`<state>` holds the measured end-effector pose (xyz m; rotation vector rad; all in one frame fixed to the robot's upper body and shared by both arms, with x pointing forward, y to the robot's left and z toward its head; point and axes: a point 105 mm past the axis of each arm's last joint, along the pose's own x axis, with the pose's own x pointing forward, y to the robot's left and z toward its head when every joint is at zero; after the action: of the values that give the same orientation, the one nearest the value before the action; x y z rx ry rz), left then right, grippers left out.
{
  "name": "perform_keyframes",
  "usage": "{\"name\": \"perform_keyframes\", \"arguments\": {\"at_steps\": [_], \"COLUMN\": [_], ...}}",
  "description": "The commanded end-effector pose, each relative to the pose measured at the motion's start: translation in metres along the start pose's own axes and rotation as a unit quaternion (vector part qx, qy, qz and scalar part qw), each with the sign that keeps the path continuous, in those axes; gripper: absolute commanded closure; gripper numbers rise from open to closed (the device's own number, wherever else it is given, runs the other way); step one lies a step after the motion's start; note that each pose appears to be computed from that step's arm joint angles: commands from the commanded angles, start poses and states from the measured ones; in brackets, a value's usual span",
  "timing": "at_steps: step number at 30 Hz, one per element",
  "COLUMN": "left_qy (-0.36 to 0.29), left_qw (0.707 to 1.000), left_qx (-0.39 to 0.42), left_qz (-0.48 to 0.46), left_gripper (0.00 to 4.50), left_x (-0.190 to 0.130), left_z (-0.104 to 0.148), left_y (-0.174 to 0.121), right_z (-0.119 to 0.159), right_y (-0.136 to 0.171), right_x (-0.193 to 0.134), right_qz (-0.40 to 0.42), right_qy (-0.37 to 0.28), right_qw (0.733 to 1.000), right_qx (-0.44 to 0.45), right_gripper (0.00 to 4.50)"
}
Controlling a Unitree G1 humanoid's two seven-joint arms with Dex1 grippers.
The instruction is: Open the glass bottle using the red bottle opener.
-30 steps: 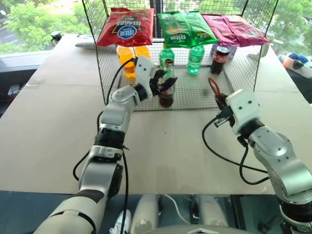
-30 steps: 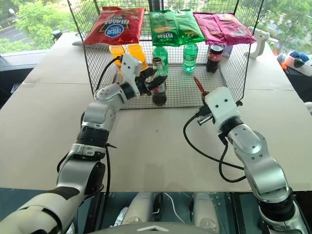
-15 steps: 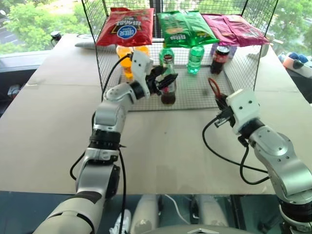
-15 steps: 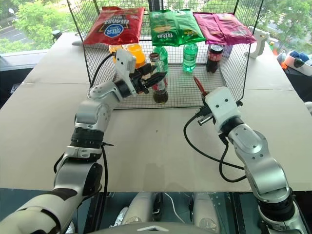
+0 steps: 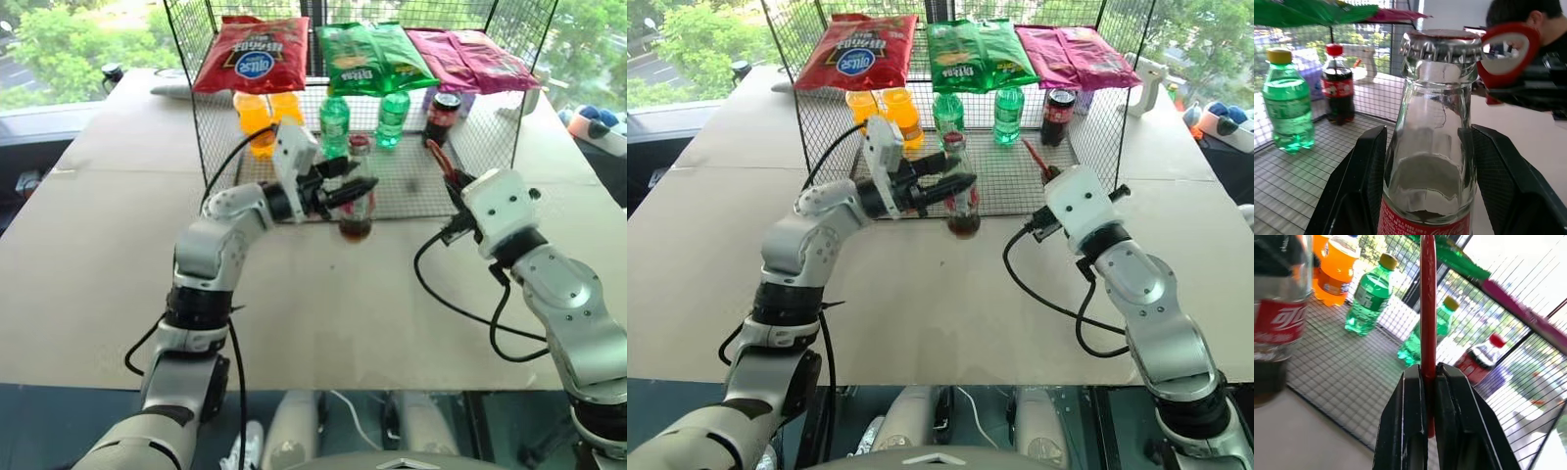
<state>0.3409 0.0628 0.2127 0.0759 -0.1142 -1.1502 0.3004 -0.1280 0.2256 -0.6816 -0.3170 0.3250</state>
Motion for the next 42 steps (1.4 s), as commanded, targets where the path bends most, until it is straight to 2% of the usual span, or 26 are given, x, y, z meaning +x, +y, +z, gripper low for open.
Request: {"name": "perform_keyframes", "arguments": {"at_steps": [1, 8, 17, 28, 35, 42], "left_qy": [-0.009, -0.008, 0.0, -0.002, -0.001, 0.008], "left_qw": [0.999, 0.999, 0.998, 0.998, 0.998, 0.998], "left_qx": [0.034, 0.028, 0.034, 0.036, 0.036, 0.039], "left_qz": [-0.034, -0.045, -0.046, -0.043, -0.043, -0.042], "left_gripper": [2.43, 2.43, 2.43, 2.43, 2.43, 2.43], "left_x": [0.003, 0.014, 0.015, 0.016, 0.015, 0.017], "left_z": [0.003, -0.008, -0.013, -0.012, -0.013, -0.015], "left_y": [-0.016, -0.025, -0.027, -0.026, -0.027, -0.027], "right_z": [0.007, 0.003, 0.016, 0.005, -0.003, -0.009], "right_y": [0.006, 0.037, 0.043, 0.072, 0.077, 0.072], "right_x": [0.0, 0.007, 0.01, 0.018, 0.017, 0.016], "right_qz": [-0.009, -0.014, -0.048, -0.032, -0.023, -0.013], "right_qy": [-0.035, -0.074, -0.096, -0.075, -0.063, -0.06], "right_qw": [0.995, 0.98, 0.982, 0.991, 0.989, 0.978], "right_qx": [-0.093, -0.185, -0.155, -0.105, -0.131, -0.201], "right_gripper": [4.5, 4.5, 4.5, 4.5, 4.5, 4.5]}}
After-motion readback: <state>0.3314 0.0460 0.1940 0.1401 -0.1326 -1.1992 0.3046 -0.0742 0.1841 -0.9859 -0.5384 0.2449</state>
